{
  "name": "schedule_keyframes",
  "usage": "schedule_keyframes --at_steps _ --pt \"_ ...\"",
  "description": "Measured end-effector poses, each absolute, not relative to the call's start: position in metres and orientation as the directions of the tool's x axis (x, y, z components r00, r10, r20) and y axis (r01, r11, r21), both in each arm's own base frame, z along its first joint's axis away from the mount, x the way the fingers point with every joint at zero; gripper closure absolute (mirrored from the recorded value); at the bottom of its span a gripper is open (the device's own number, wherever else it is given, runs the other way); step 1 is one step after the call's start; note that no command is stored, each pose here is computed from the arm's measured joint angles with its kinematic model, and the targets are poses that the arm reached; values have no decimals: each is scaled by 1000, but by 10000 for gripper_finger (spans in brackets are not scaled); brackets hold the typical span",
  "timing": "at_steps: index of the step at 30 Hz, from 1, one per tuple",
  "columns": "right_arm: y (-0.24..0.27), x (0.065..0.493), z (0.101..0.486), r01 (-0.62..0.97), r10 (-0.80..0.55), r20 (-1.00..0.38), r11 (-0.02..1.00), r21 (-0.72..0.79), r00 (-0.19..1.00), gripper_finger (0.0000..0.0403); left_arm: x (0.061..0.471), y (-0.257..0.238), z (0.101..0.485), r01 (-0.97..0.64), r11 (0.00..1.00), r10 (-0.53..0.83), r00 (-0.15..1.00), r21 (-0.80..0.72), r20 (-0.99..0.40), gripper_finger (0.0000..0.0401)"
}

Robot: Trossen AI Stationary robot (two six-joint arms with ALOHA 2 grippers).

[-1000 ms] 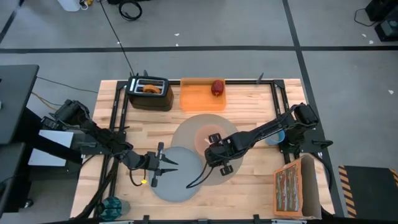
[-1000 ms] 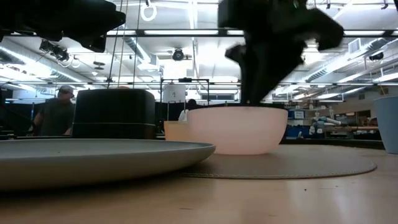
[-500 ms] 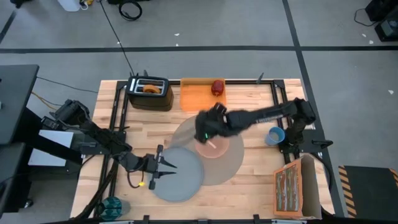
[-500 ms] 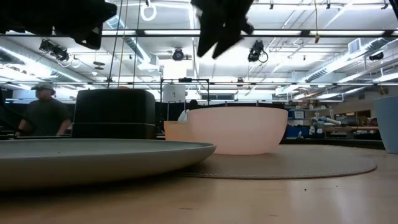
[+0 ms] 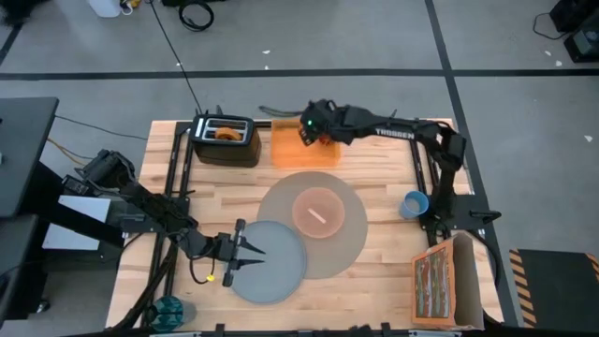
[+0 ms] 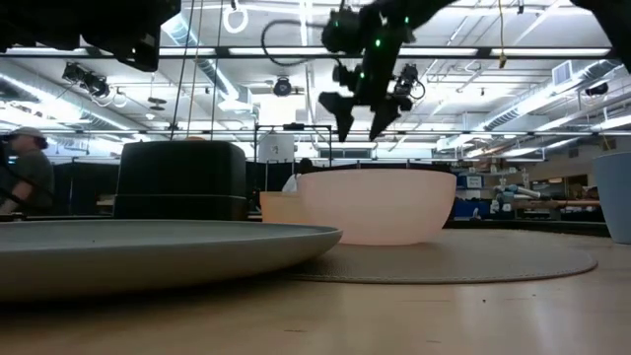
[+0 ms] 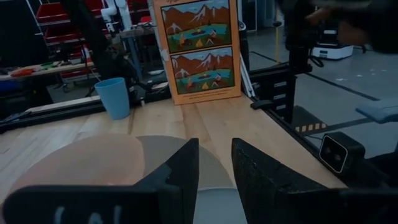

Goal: Arrange a breakfast setting
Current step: Put the red apple from the orange bin to the top left of the brown table mat

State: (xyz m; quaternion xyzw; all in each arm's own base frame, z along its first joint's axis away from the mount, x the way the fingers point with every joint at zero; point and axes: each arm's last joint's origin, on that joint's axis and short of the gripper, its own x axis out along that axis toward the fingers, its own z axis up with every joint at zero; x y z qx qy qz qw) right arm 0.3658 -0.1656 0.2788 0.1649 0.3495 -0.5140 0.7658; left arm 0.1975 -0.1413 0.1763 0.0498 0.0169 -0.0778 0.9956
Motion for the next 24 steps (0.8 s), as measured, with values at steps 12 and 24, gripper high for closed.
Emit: schedule_keyframes --at_steps 12,24 --pt "-217 376 197 962 -611 -788 254 -101 78 52 197 -142 175 159 982 -155 987 100 -49 299" --pt "-233 372 174 993 -586 -810 112 -50 25 53 197 -142 176 160 983 -156 987 85 -48 299"
